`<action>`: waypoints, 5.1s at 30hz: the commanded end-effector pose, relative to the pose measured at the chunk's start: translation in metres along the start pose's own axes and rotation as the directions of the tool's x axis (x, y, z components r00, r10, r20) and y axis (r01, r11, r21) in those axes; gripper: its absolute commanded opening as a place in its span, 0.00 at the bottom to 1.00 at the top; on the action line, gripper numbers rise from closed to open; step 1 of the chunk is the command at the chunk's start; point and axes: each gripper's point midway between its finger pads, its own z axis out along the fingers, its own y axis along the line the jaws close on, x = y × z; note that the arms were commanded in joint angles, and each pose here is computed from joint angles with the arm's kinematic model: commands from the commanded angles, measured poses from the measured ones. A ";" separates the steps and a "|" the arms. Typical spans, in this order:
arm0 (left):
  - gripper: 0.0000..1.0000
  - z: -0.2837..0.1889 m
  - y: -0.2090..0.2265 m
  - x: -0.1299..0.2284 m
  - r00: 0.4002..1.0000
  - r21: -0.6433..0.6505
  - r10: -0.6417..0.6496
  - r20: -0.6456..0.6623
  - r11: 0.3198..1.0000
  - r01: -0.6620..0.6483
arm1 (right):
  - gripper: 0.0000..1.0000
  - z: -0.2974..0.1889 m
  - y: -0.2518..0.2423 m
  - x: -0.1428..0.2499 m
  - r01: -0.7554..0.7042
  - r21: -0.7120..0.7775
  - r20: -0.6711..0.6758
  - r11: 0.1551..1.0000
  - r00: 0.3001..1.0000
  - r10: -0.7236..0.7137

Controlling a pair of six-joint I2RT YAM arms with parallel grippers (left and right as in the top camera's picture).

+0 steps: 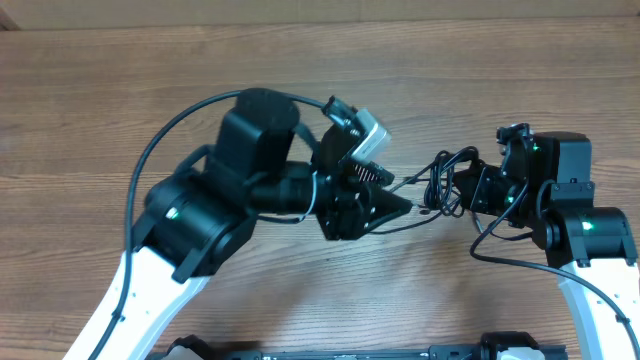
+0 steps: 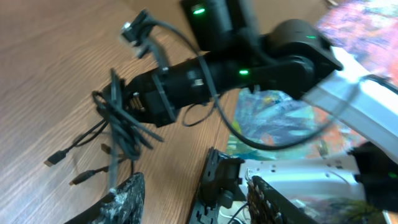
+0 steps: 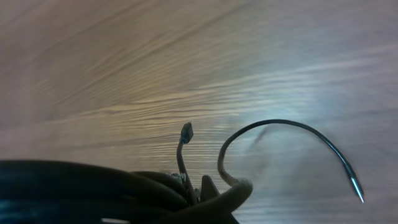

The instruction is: Untangle cables

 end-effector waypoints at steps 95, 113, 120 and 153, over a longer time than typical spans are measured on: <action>0.04 0.060 0.077 0.069 0.932 -0.087 0.127 -0.340 0.982 -0.166 | 0.86 -0.049 0.047 0.013 0.331 -0.183 0.140 0.926 0.941 -0.309; 0.04 0.054 0.048 0.060 0.878 0.091 0.393 -0.272 0.919 -0.384 | 0.28 -0.063 0.085 0.047 0.621 -0.408 0.219 0.669 0.778 -0.589; 0.04 0.049 0.049 0.064 0.849 0.085 0.442 -0.291 0.895 -0.437 | 0.73 -0.062 0.084 0.041 0.644 -0.382 0.239 0.664 0.762 -0.601; 0.04 0.047 0.046 0.033 0.870 0.102 0.469 -0.153 0.883 -0.458 | 0.50 -0.069 0.092 0.059 0.669 -0.458 0.251 0.586 0.729 -0.636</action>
